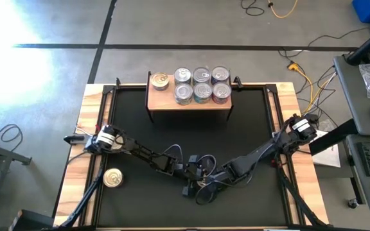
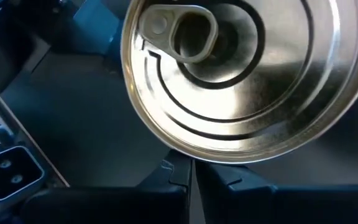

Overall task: Stack canned seafood by type on shelf
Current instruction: Put the blue and pink tuna can on the shelf

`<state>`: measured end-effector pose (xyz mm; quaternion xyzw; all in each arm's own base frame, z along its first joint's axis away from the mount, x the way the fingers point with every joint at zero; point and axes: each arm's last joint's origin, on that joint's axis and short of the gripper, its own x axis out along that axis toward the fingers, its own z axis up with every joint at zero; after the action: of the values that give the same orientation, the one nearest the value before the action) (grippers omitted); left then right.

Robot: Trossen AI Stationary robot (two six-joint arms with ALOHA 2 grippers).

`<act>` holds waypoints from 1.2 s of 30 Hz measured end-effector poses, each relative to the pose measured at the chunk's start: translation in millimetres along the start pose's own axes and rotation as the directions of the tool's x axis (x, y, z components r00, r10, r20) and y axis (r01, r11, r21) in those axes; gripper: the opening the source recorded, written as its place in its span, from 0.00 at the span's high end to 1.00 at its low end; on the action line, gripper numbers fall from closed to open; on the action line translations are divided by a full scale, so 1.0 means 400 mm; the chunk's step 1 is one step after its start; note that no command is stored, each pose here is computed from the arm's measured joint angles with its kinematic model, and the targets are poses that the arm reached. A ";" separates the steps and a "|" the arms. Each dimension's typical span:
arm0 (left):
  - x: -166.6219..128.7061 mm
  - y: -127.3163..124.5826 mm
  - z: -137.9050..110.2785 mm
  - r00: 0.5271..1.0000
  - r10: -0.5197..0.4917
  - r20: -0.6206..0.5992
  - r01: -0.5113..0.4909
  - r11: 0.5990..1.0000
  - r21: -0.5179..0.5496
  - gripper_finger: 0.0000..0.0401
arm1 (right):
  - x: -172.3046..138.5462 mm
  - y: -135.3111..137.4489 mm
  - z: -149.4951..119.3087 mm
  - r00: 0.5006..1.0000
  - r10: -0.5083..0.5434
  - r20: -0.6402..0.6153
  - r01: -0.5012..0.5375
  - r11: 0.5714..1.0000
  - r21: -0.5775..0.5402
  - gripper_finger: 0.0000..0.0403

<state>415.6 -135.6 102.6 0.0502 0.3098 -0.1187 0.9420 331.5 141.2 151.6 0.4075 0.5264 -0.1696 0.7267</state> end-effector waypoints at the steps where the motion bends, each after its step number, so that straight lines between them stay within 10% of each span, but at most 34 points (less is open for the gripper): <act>1: 0.001 0.000 0.000 1.000 0.000 0.000 0.000 1.000 -0.009 0.03 | 0.000 -0.001 0.000 1.000 -0.005 0.000 0.005 1.000 0.001 0.97; 16: -0.012 0.004 0.004 0.999 0.032 -0.010 -0.033 0.993 -0.111 0.14 | 0.002 -0.005 -0.005 1.000 -0.020 -0.014 0.019 0.999 -0.036 0.97; 24: -0.144 0.020 0.019 0.985 0.167 -0.033 -0.170 0.973 -0.155 0.14 | -0.071 0.002 -0.026 0.998 -0.068 -0.005 0.068 0.998 -0.005 0.97; 36: -0.443 0.113 0.033 0.942 0.325 -0.083 -0.334 0.933 -0.136 0.14 | -0.269 0.022 0.040 0.876 0.053 0.479 -0.075 0.997 0.028 0.97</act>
<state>296.5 -60.0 219.9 0.0350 0.3326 0.0657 0.9401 305.7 114.5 254.4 0.3866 0.3132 -0.2526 0.8298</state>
